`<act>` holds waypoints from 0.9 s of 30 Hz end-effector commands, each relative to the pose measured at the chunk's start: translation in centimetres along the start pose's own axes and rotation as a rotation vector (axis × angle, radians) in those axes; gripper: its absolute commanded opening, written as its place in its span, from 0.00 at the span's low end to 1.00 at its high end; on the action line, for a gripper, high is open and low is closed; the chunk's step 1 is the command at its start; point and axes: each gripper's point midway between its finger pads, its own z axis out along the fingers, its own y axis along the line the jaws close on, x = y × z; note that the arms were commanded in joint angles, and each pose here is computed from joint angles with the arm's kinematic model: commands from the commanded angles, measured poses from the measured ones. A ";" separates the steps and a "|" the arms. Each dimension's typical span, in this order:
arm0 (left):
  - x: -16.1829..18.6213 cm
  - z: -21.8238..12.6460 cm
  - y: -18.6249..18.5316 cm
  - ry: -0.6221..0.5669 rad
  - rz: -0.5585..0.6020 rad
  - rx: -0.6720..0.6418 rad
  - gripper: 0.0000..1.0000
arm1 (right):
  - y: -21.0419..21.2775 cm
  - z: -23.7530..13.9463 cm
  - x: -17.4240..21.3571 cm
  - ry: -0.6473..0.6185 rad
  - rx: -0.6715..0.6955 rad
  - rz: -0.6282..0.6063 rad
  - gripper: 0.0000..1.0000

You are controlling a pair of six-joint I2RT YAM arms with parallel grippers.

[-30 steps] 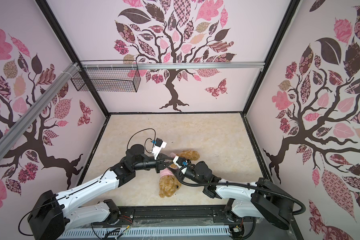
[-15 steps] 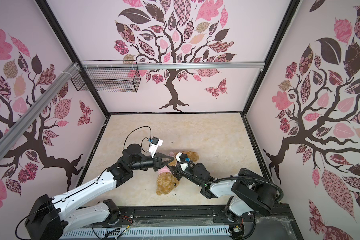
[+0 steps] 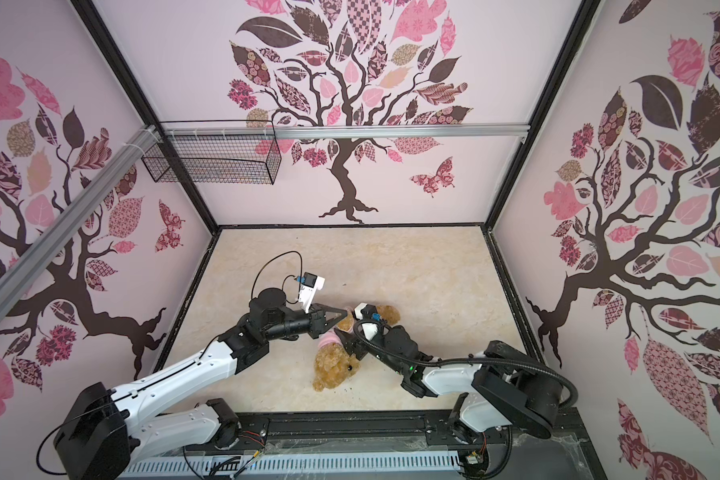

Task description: Dress the teddy bear

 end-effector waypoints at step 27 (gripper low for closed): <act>-5.0 -1.9 14.7 -0.288 -0.022 -0.614 0.72 | -6.6 -5.9 -4.1 0.082 0.293 -0.022 0.85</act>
